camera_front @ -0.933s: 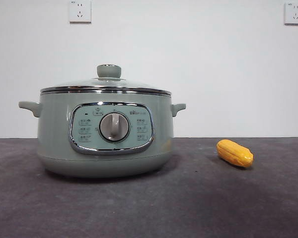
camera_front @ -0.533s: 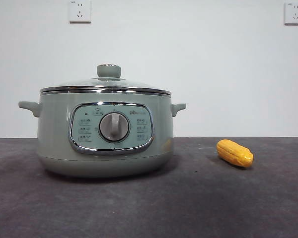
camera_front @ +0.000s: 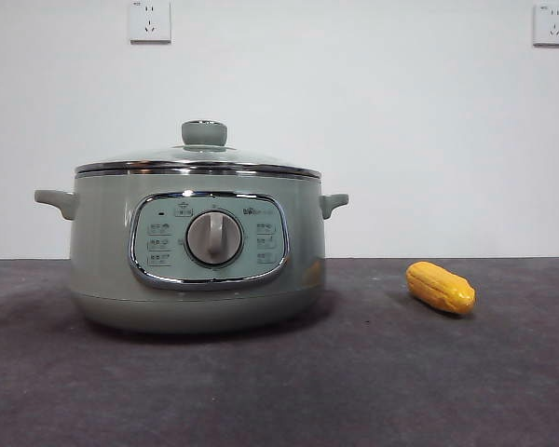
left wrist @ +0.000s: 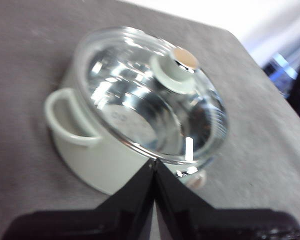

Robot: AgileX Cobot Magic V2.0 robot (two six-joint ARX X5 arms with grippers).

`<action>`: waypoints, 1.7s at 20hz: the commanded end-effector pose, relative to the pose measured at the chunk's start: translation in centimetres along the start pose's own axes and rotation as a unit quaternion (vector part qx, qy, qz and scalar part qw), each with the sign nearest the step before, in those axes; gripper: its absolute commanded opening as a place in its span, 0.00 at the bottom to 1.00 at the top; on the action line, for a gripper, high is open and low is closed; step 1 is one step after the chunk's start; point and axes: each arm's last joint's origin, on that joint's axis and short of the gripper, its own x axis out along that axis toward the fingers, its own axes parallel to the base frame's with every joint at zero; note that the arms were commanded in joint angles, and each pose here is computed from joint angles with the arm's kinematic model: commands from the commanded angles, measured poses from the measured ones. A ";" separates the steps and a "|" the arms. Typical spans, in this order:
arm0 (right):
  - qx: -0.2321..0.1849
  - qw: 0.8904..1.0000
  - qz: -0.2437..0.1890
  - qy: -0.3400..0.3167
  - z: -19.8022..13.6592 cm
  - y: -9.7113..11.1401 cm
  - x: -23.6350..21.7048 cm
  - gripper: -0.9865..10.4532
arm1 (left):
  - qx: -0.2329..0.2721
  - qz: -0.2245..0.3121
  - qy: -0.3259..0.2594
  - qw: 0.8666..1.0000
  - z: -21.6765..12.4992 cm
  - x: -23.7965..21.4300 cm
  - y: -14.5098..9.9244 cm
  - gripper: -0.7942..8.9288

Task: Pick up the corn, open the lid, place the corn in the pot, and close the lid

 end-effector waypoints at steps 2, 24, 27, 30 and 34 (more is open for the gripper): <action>-0.038 0.998 -0.007 0.049 2.5 0.6 3.3 0.59 | 0.018 -0.018 0.017 1.000 0.3 0.7 0.1 0.08; -0.108 0.960 -0.158 0.206 8.8 -1.5 25.2 0.58 | 0.047 -0.037 0.039 0.997 0.4 2.6 0.2 0.08; -0.113 0.955 -0.160 0.222 8.2 -1.9 26.5 0.56 | 0.050 -0.037 0.038 0.997 0.4 2.6 0.2 0.08; -0.124 0.950 -0.160 0.236 7.6 -2.0 27.2 0.33 | 0.061 -0.038 0.036 0.997 0.5 2.6 0.2 0.08; -0.140 0.945 -0.174 0.238 7.6 -1.4 27.1 0.08 | 0.064 -0.039 0.034 0.997 0.5 2.7 0.2 0.08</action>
